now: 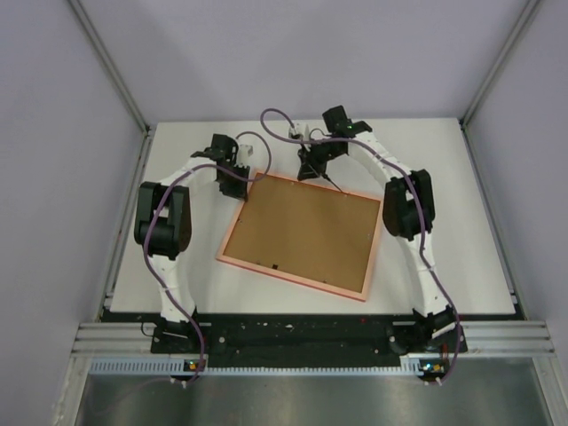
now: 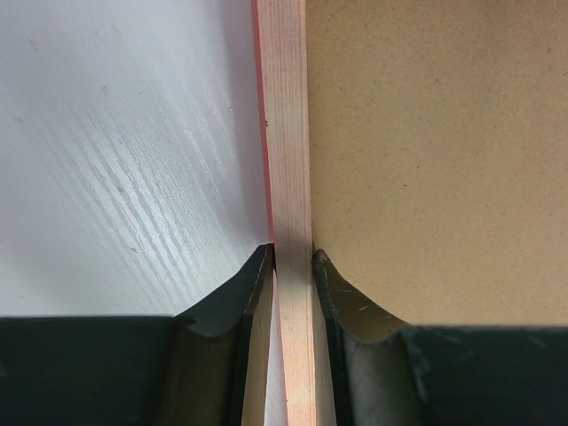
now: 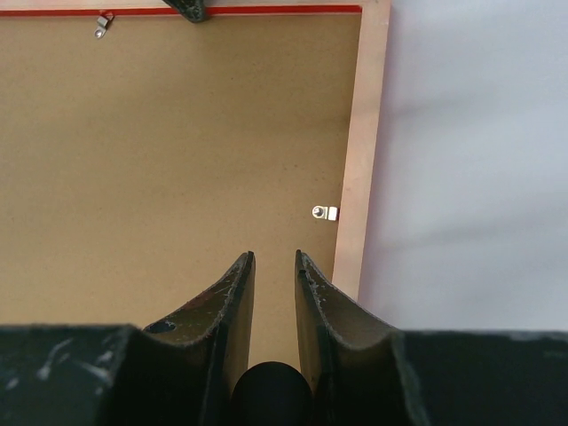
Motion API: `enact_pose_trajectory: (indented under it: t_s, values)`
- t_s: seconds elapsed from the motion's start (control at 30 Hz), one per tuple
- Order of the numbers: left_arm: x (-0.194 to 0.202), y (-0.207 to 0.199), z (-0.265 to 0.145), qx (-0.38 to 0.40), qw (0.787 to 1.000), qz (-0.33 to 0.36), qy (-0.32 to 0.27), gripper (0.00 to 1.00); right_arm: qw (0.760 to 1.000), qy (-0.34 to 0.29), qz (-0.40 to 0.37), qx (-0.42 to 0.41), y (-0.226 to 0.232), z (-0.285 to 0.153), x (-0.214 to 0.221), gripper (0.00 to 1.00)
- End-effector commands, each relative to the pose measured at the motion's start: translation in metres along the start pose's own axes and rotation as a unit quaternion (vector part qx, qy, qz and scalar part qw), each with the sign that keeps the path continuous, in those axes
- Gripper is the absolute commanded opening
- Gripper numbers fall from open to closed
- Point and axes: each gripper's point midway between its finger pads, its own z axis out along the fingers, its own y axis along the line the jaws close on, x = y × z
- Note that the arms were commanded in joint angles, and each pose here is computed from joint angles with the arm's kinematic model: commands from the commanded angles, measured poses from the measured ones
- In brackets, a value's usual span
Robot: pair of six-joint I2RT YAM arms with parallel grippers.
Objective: Take the photo out of the frame
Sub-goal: Release the photo frame item from the photo frame.
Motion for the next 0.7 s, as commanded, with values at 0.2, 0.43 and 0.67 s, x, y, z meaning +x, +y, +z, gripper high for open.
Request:
enact_pose_trajectory:
  t_s: [0.2, 0.43, 0.67]
  values:
    - [-0.0032, -0.0140, -0.0177, 0.021, 1.000, -0.008, -0.011, 0.03, 0.999, -0.025, -0.029, -0.026, 0.0006, 0.0099, -0.0094, 0.00]
    - [-0.0024, -0.0139, -0.0172, 0.021, 1.000, -0.008, -0.011, 0.03, 0.999, -0.023, -0.034, -0.022, -0.0010, 0.0086, -0.0104, 0.00]
    - [-0.0017, -0.0139, -0.0170, 0.021, 1.000, -0.008, -0.010, 0.03, 0.999, -0.020, -0.041, -0.015, -0.0032, 0.0061, -0.0105, 0.00]
